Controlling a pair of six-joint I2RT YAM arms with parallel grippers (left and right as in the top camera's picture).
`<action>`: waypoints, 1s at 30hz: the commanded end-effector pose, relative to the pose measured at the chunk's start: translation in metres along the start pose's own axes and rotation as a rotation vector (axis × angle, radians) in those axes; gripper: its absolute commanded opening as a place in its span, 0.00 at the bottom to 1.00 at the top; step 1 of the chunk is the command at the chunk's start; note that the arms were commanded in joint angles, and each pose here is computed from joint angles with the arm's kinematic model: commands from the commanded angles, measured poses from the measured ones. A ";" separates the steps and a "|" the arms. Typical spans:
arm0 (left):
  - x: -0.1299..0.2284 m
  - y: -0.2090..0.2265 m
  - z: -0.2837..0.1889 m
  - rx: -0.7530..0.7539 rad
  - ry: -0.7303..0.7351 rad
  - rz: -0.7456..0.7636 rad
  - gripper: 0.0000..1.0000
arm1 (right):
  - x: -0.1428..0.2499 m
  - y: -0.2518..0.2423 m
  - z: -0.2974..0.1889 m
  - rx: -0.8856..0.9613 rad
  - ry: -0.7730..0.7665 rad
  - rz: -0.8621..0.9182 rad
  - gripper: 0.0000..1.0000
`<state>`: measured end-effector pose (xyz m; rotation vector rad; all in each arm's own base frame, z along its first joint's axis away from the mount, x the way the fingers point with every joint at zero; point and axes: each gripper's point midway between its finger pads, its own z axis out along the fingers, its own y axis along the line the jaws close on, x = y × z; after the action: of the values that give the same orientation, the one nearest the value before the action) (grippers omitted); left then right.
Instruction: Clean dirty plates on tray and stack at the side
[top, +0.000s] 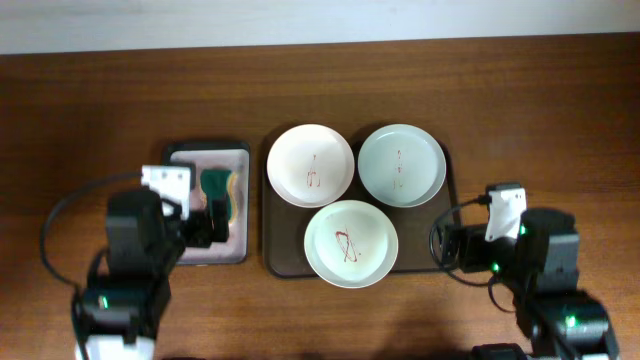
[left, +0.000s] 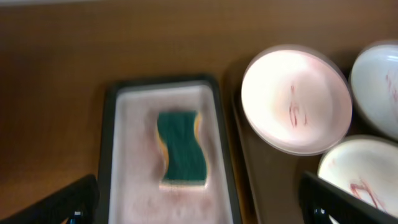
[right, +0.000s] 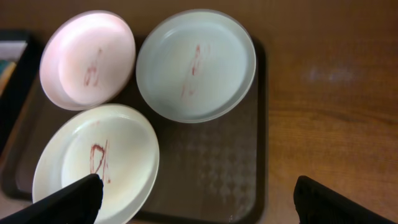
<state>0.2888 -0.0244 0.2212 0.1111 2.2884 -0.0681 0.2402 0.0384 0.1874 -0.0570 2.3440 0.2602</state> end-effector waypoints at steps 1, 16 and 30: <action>-0.023 0.001 0.007 -0.008 0.073 -0.005 0.99 | -0.017 0.008 -0.001 -0.034 0.041 0.015 0.99; -0.004 0.001 0.102 0.018 0.264 -0.015 0.99 | -0.013 0.033 0.019 -0.200 0.157 0.050 0.99; 0.079 0.011 0.179 -0.025 0.559 -0.015 0.89 | -0.013 0.033 0.019 -0.201 0.157 0.050 0.99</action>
<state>0.3690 -0.0249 0.0548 0.1139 2.8179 -0.0319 0.2555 0.0713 0.1798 -0.1170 2.4945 0.5176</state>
